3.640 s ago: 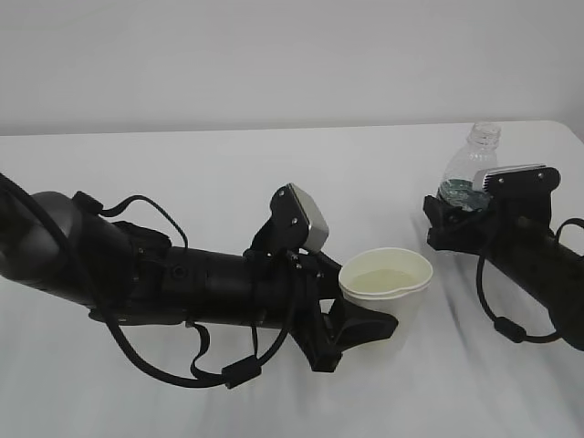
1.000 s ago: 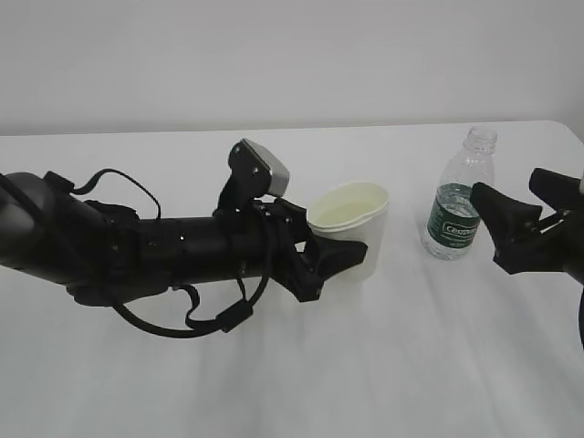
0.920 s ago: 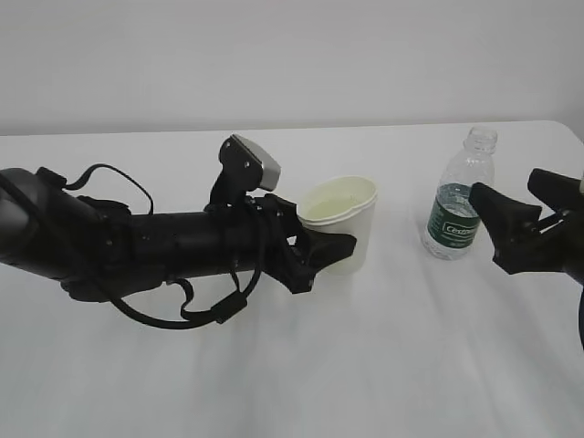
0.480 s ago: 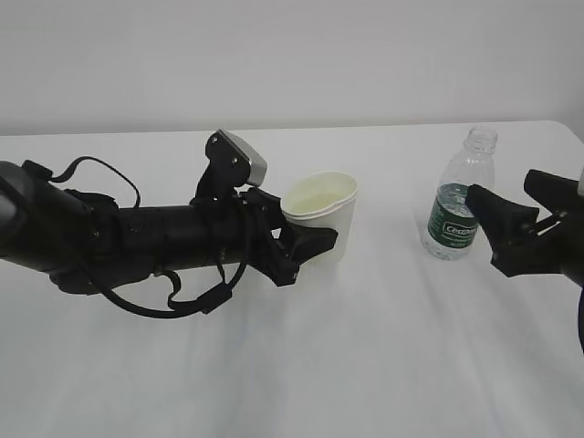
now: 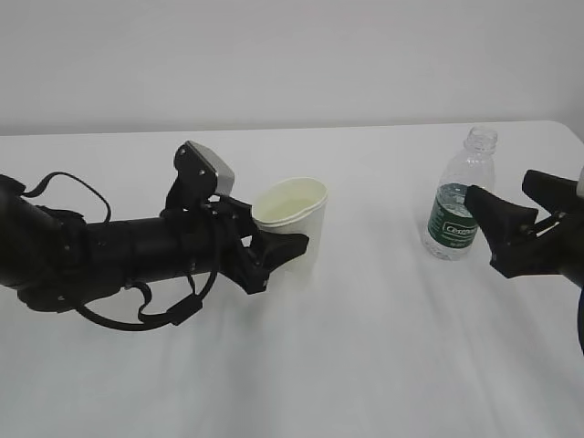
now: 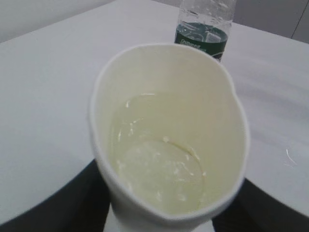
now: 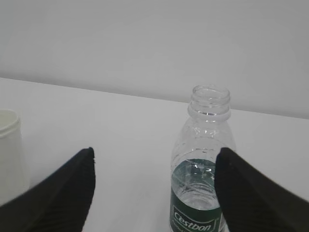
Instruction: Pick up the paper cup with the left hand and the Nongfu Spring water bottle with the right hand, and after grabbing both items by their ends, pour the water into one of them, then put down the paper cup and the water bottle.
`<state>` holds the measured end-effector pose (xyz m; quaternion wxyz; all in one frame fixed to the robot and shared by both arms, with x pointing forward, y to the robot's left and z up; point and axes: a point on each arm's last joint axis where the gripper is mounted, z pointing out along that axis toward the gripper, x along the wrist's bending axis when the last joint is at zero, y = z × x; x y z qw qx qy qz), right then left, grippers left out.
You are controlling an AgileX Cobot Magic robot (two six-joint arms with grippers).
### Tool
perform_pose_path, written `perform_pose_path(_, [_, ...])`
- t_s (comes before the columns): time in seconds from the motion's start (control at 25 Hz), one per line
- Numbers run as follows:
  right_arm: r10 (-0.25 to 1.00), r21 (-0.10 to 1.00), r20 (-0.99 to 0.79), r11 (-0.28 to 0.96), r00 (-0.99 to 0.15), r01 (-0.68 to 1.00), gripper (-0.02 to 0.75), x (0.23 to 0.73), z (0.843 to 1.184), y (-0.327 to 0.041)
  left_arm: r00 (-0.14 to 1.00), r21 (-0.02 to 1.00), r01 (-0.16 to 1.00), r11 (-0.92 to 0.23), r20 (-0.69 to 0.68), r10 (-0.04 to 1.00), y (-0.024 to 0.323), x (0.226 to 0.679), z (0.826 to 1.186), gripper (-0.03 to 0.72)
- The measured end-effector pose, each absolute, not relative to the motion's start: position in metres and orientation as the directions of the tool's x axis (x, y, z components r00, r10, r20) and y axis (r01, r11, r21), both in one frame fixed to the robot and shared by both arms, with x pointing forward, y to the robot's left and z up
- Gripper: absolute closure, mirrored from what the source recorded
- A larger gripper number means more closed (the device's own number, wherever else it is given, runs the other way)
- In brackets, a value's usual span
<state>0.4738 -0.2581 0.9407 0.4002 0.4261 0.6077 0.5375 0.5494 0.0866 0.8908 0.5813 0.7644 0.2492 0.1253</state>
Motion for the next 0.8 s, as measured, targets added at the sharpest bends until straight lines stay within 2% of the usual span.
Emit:
perform_pose_path(0.4, [0.948,0.994,-0.027,0.058,-0.318,0.088,0.152,0.474,0.941,-0.258,0.778,0.971,0.223,-0.090,-0.122,0.617,0.128,0.539,0.881,0.263])
perform_pose_path(0.8, [0.946,0.994,-0.030,0.061,-0.324,0.087,0.152,0.474,0.941,-0.257,0.564,0.943,0.331,-0.040,-0.163,0.809,0.173,0.524,0.861,0.263])
